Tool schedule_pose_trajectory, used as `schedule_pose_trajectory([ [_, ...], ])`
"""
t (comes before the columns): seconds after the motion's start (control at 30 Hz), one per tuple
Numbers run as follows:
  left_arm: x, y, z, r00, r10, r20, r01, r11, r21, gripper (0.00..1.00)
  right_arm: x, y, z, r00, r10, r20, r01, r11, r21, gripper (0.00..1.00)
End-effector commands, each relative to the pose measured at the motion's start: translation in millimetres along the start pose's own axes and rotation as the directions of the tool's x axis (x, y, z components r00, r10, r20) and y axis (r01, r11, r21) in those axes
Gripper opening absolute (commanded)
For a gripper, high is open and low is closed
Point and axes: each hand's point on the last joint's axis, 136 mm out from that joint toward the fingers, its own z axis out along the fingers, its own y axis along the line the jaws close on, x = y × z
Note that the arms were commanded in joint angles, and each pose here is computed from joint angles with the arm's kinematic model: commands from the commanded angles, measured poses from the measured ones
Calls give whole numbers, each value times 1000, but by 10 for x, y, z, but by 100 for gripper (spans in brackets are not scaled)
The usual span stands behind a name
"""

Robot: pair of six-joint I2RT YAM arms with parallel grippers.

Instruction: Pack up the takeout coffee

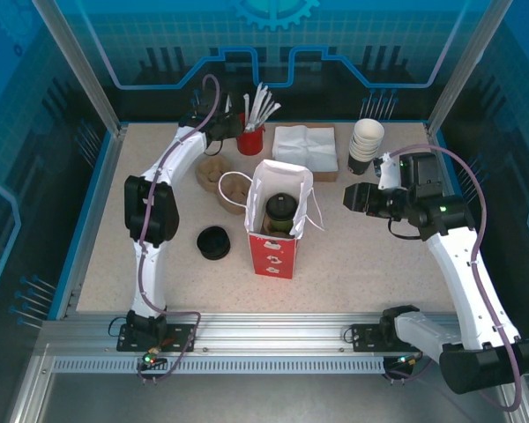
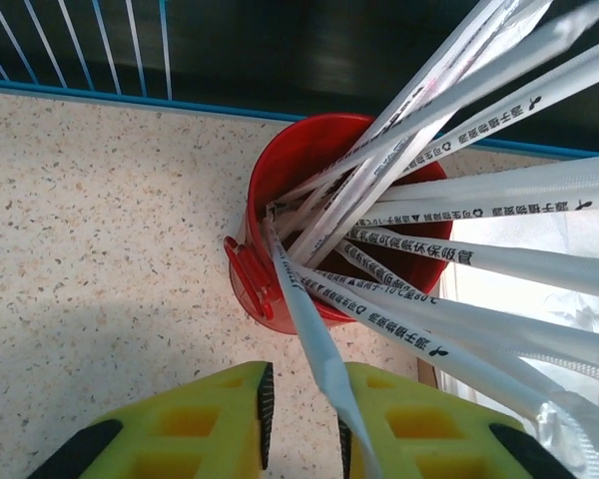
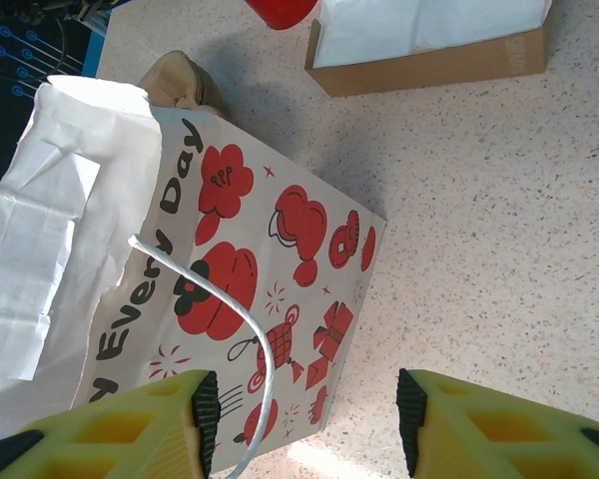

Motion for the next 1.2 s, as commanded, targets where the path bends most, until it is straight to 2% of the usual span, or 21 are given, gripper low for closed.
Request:
schedule_pose_trajectory([
  [0.0, -249, -17, -69, 997, 20, 75, -21, 1000, 8, 23, -33, -37, -30, 1000, -12, 6, 12, 1000, 12, 53],
  [0.27, -425, -77, -304, 992, 39, 123, -41, 999, 9, 19, -85, -34, -75, 1000, -25, 18, 25, 1000, 16, 54],
  [0.87, -563, -158, -639, 985, 75, 153, -76, 997, 4, 8, -106, -68, -84, 999, -34, 24, 34, 999, 22, 54],
  [1.17, -687, -293, -936, 979, 89, 183, -95, 995, 23, 7, -104, -110, -99, 999, -30, 29, 29, 999, 30, 55],
])
